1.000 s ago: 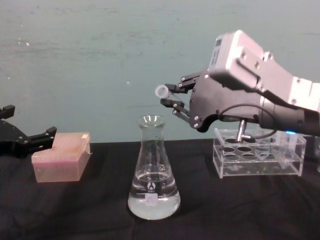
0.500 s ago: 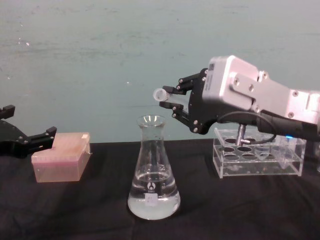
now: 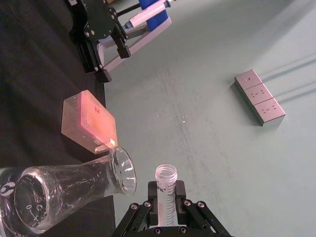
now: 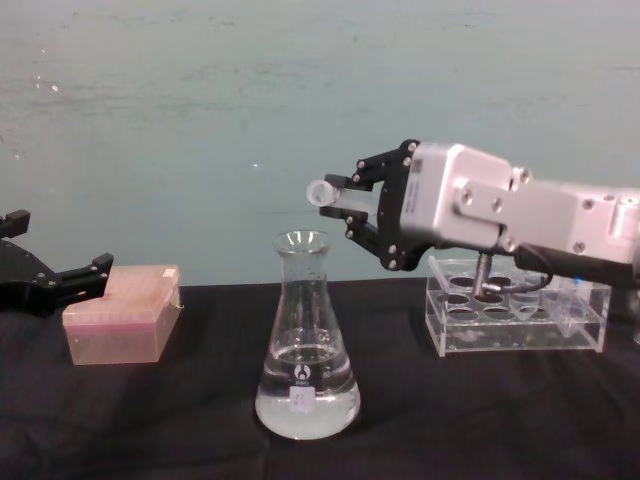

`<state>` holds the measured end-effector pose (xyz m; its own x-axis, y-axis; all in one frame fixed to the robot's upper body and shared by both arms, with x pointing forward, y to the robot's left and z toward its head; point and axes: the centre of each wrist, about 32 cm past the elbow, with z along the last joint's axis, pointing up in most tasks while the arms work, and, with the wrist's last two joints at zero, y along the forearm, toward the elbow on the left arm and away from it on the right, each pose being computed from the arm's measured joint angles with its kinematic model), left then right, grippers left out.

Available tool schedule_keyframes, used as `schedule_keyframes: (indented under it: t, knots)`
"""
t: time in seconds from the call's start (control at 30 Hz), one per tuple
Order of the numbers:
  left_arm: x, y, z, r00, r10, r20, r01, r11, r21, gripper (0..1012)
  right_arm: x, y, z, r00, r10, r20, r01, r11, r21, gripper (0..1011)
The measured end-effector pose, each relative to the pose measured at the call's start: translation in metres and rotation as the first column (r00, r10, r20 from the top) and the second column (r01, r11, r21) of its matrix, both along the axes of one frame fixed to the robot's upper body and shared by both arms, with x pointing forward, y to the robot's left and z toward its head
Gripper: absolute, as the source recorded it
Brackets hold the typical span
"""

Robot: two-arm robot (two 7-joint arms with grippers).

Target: Pour the liquid from the test tube into the beaker using one hand.

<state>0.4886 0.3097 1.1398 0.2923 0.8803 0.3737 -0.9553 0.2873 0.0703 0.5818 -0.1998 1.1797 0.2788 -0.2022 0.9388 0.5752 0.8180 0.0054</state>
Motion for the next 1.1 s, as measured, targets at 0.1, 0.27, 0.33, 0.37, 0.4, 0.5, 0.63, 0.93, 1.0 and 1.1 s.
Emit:
schedule_keyframes:
  t: [0.1,0.27,0.33,0.37,0.4,0.5,0.63,0.93,1.0,1.1]
  knots:
    - [0.0,0.0,0.0,1.0,0.0,0.0,0.0,1.0,0.0,1000,0.0,0.0,-0.0008,1.0,-0.002,0.022,0.002,1.0,-0.014,195]
    - [0.0,0.0,0.0,1.0,0.0,0.0,0.0,1.0,0.0,1000,-0.0001,-0.0007,-0.0021,0.998,-0.004,0.058,0.006,0.999,-0.036,195]
    - [0.0,0.0,0.0,1.0,0.0,0.0,0.0,1.0,0.0,1000,0.0,-0.0008,-0.0023,0.997,-0.003,0.072,0.007,0.999,-0.045,195]
    - [0.0,0.0,0.0,1.0,0.0,0.0,0.0,1.0,0.0,1000,0.0,-0.0009,-0.0025,0.997,-0.003,0.077,0.007,0.999,-0.048,195]
    - [0.0,0.0,0.0,1.0,0.0,0.0,0.0,1.0,0.0,1000,-0.0001,-0.0008,-0.0029,0.996,-0.003,0.086,0.008,0.999,-0.053,195]
    - [0.0,0.0,0.0,1.0,0.0,0.0,0.0,1.0,0.0,1000,0.0,-0.0008,-0.0037,0.994,-0.002,0.105,0.008,0.998,-0.065,195]
    - [0.0,0.0,0.0,1.0,0.0,0.0,0.0,1.0,0.0,1000,0.0002,-0.001,-0.0046,0.992,0.002,0.129,0.009,0.997,-0.081,195]
    - [0.0,0.0,0.0,1.0,0.0,0.0,0.0,1.0,0.0,1000,0.0008,-0.0006,-0.0057,0.984,0.012,0.18,0.009,0.993,-0.117,195]
    - [0.0,0.0,0.0,1.0,0.0,0.0,0.0,1.0,0.0,1000,0.0011,-0.0007,-0.0056,0.982,0.014,0.189,0.009,0.992,-0.123,195]
    - [0.0,0.0,0.0,1.0,0.0,0.0,0.0,1.0,0.0,1000,0.0019,-0.0009,-0.0054,0.979,0.017,0.205,0.011,0.991,-0.134,195]
